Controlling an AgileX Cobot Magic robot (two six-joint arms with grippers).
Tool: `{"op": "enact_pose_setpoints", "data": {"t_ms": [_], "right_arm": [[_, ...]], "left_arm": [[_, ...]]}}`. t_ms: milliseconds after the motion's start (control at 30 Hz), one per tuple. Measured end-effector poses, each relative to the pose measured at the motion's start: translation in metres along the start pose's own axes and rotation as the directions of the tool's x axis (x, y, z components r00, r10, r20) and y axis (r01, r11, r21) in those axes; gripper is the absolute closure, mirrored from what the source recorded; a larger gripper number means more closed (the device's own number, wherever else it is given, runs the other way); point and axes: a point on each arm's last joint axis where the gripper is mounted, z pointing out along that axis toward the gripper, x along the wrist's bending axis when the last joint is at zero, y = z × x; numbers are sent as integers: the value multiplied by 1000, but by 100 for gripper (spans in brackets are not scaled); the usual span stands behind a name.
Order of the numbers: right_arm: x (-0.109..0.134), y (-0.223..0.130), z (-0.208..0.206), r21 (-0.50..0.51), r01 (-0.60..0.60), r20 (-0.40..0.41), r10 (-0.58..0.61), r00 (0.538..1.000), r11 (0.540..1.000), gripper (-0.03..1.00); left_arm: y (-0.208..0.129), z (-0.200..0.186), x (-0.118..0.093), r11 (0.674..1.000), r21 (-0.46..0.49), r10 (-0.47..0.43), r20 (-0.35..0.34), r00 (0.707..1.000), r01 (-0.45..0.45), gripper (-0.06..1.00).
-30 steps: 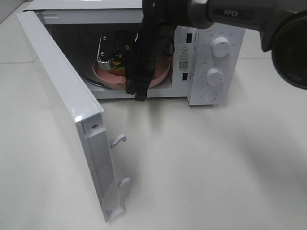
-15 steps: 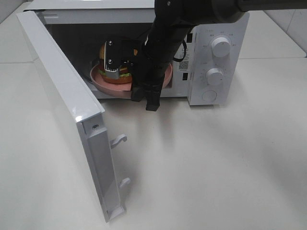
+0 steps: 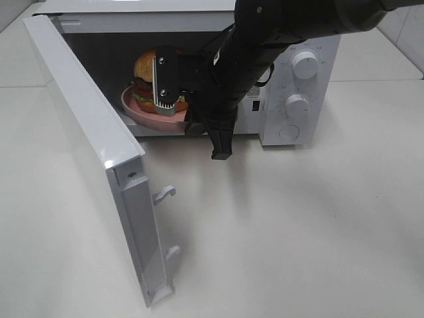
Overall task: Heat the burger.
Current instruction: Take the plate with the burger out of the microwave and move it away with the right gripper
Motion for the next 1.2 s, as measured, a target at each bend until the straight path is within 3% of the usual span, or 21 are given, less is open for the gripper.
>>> {"op": "enact_pose_setpoints", "data": {"t_ms": [333,1200], "right_arm": [[3,6,-12,-4,72,50,-71,996,997,89],[49,-8,-69,15,172,78,-173,982,985,89]], "left_arm": [[0,0,0,1000,0,0,0,1000,0,-4],[0,0,0,1000,0,0,0,1000,0,-4]]}}
